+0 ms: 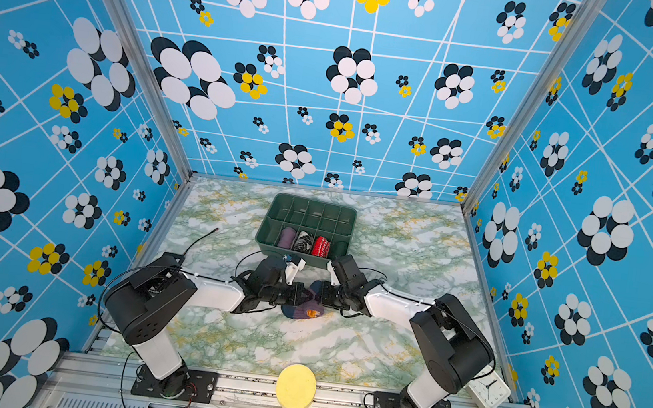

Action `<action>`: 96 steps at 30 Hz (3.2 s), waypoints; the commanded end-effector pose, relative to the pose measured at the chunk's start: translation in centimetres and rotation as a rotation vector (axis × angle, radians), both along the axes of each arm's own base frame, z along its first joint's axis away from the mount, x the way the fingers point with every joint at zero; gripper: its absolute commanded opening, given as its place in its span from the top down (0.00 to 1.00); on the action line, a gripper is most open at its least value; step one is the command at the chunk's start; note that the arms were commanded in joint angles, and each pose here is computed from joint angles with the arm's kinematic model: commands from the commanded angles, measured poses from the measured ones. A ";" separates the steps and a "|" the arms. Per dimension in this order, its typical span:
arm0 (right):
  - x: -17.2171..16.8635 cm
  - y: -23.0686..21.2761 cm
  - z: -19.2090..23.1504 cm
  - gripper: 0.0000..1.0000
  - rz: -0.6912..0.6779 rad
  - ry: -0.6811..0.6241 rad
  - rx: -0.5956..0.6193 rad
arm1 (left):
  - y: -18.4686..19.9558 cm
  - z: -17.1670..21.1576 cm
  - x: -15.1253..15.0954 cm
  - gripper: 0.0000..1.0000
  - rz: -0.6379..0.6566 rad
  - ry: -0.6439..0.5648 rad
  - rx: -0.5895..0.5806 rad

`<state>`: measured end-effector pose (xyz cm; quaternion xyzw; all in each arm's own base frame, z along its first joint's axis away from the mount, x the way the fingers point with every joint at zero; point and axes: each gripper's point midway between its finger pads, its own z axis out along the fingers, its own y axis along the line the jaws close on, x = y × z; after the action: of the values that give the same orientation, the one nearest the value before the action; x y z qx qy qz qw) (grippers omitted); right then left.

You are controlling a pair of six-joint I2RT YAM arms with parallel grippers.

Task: Roll the socks

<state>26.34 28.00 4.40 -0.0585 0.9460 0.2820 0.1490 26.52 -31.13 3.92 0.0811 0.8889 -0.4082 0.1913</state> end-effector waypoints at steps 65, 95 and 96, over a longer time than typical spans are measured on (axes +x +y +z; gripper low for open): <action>-2.3 0.5 0.2 0.68 0.197 -0.151 -0.713 | 1.1 -2.3 -3.0 0.91 0.032 0.051 0.118; -3.8 2.3 1.8 0.62 0.205 -0.176 -0.485 | 3.4 -0.5 -1.6 0.91 0.086 0.024 0.117; -3.8 2.3 1.9 0.62 0.206 -0.178 -0.484 | 3.5 -0.5 -1.5 0.91 0.088 0.025 0.115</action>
<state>22.81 29.74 5.46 -0.2141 0.9601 0.0344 0.1766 25.27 -28.19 3.69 0.0449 0.9134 -0.3542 0.1957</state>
